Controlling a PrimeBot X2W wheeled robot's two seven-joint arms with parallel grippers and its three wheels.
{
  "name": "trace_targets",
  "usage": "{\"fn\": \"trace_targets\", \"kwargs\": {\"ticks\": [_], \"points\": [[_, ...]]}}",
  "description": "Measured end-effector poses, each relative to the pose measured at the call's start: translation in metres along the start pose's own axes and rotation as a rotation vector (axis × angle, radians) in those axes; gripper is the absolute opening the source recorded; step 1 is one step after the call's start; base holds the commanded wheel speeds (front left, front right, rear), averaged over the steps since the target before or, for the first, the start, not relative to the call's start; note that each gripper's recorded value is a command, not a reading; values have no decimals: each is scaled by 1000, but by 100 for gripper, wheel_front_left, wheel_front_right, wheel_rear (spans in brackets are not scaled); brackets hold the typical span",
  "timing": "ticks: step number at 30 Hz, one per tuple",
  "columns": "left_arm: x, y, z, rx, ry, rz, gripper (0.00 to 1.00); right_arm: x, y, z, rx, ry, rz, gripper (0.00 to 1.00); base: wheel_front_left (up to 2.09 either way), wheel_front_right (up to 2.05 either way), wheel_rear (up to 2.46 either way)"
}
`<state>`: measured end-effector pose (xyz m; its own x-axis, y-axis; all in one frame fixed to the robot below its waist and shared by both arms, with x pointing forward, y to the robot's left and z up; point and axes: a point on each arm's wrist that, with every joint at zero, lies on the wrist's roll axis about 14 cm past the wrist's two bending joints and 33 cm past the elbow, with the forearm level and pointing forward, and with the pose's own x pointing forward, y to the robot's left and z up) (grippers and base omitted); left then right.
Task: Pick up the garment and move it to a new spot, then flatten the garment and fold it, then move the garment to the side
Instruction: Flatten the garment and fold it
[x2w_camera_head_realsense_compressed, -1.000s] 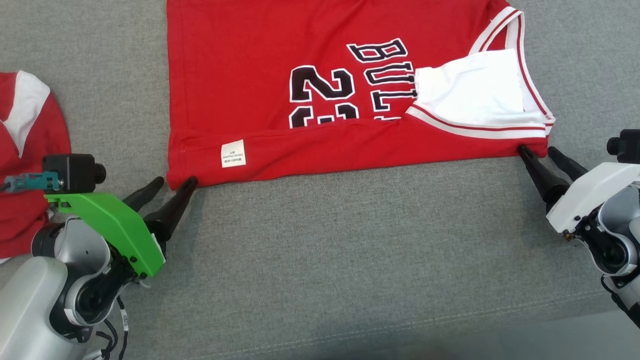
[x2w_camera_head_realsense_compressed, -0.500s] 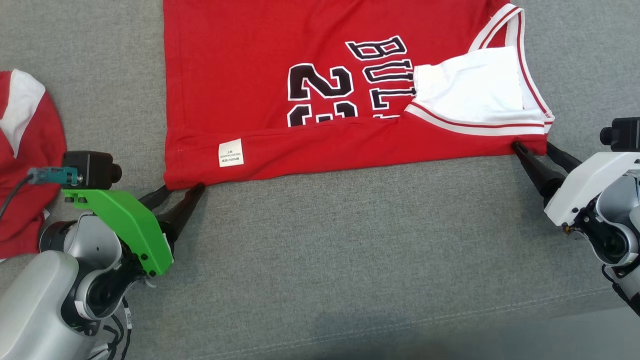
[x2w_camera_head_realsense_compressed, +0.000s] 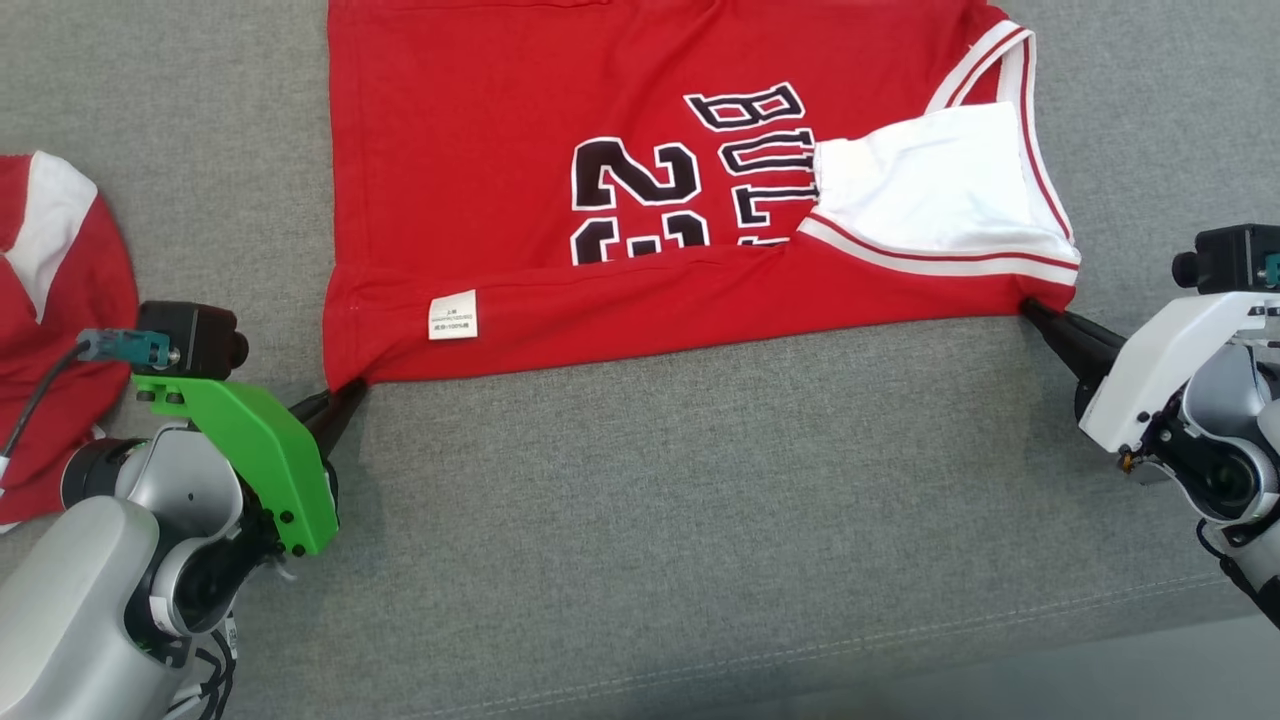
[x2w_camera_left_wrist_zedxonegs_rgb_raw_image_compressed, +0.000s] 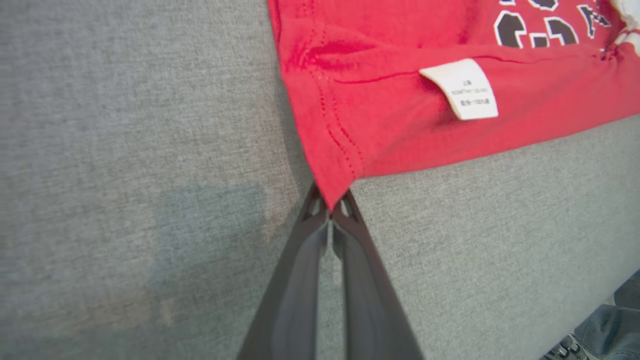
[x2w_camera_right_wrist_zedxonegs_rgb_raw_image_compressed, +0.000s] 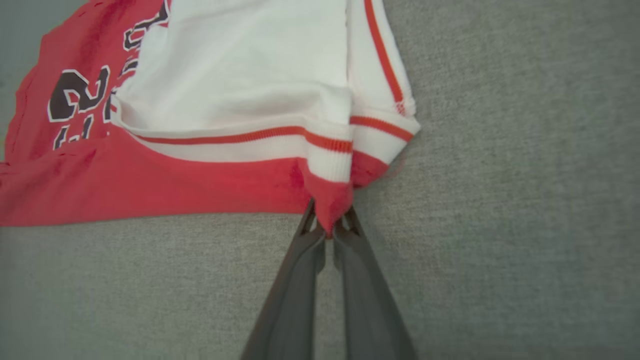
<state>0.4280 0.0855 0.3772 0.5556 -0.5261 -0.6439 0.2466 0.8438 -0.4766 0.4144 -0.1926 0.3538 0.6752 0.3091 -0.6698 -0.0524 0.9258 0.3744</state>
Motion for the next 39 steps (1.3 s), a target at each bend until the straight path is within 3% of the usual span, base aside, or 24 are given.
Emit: {"fn": "trace_targets", "kwargs": {"ticks": [12, 17, 28, 39], "points": [[-28, -10, -8, -60, -16, -27, 0, -37, -24, -5, 50, 63, -38, 0, 0, 0, 0], [-39, -16, -16, -73, -17, -43, 0, -55, -32, -30, 133, 122, -56, 0, 0, 0, 0], [-59, -34, -78, -269, 48, -80, 0, -86, -50, -64, 206, 199, -117, 0, 0, 0, 0], [-62, -28, -84, -302, 15, -50, 0, -93, -45, -80, 221, 246, -111, 0, 0, 0, 0]]}}
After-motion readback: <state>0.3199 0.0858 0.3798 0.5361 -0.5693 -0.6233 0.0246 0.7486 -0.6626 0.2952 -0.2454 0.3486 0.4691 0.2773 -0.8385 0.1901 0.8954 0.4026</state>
